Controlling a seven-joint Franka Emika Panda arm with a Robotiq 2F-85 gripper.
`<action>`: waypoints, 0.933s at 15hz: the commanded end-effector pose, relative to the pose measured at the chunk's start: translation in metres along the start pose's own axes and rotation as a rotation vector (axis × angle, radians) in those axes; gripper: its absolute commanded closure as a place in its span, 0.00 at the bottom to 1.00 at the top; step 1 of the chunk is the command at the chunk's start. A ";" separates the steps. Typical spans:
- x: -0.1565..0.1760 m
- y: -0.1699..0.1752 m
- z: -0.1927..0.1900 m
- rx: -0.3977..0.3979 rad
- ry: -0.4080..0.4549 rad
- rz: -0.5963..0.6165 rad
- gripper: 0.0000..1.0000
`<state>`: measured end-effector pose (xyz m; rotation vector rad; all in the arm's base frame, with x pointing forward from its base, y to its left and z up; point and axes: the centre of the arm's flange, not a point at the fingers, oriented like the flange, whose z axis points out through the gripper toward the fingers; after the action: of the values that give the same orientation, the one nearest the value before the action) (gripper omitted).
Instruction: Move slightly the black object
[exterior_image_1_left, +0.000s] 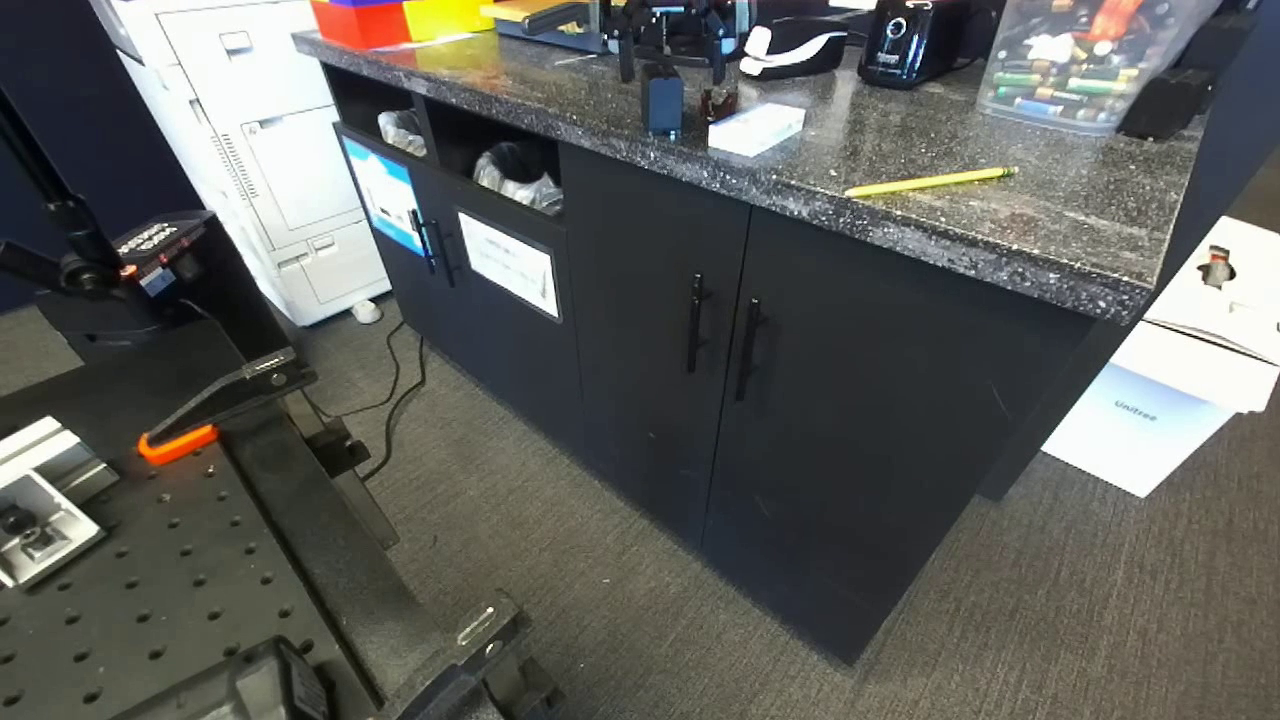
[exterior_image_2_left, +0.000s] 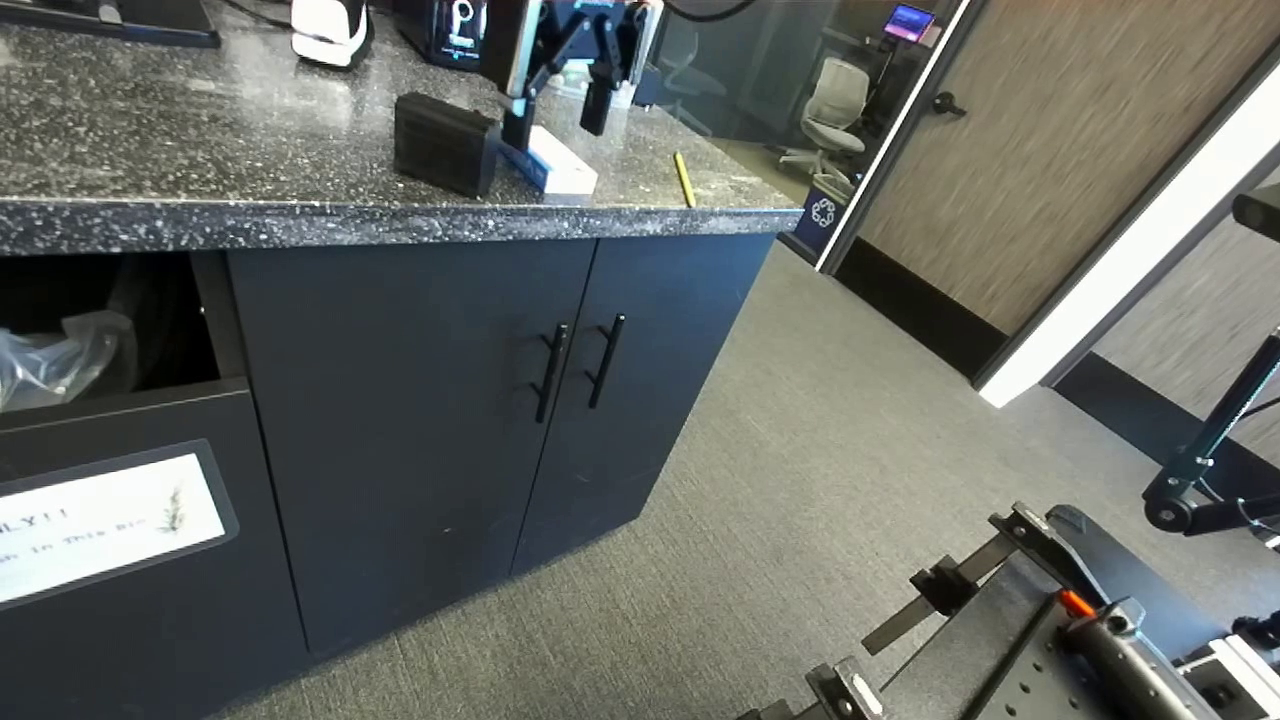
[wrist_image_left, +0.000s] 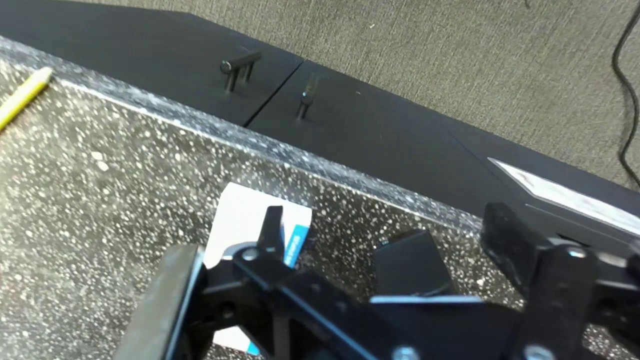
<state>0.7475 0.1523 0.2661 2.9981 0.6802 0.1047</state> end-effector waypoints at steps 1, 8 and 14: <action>0.083 -0.006 0.010 -0.019 0.025 -0.068 0.00; 0.126 -0.036 0.029 -0.099 0.054 -0.150 0.28; 0.140 -0.042 0.038 -0.107 0.058 -0.179 0.73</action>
<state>0.7871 0.2255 0.2306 2.8665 0.8756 0.2052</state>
